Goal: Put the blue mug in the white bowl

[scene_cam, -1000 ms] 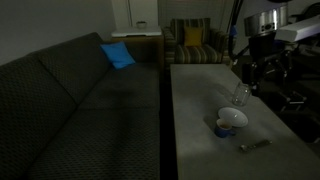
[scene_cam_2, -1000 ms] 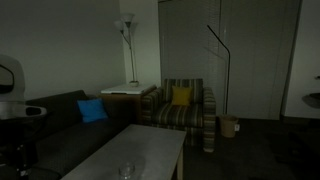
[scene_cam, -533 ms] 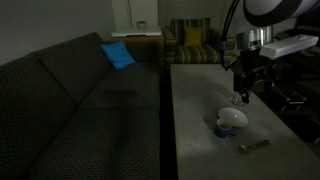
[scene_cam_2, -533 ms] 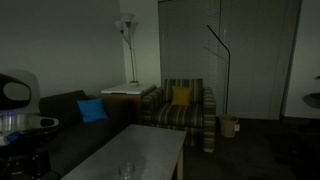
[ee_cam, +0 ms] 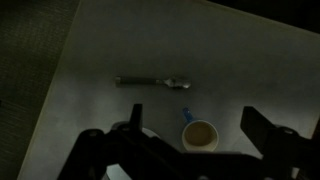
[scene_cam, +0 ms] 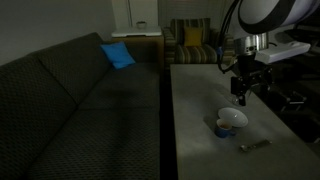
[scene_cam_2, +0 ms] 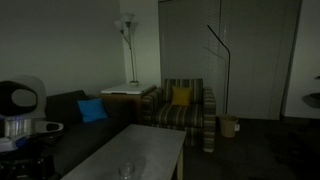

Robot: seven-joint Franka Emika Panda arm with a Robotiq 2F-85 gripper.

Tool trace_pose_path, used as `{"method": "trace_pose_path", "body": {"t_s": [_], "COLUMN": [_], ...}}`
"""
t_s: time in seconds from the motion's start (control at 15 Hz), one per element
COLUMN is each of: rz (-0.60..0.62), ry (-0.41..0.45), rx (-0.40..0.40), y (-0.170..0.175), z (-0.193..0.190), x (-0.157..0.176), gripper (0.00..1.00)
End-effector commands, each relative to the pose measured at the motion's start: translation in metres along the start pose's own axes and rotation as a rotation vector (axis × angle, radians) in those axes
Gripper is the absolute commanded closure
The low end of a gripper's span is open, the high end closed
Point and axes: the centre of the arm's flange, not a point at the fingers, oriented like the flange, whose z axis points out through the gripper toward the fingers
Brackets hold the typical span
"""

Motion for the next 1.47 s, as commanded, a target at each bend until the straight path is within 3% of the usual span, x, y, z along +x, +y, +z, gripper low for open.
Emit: {"method": "trace_pose_path", "body": {"t_s": [0.0, 0.53, 0.6, 0.67, 1.4], "rz": [-0.099, -0.377, -0.373, -0.345, -0.326], "ry": [0.034, 0.072, 0.049, 0.061, 0.074], "rx": [0.007, 0.109, 0.119, 0.080, 0.081], "y": [-0.002, 0.003, 0.004, -0.001, 0.005], "z": [0.023, 0.080, 0.083, 0.077, 0.120], "x": [0.010, 0.025, 0.026, 0.015, 0.037], "gripper": [0.00, 0.00, 0.00, 0.00, 0.00]}}
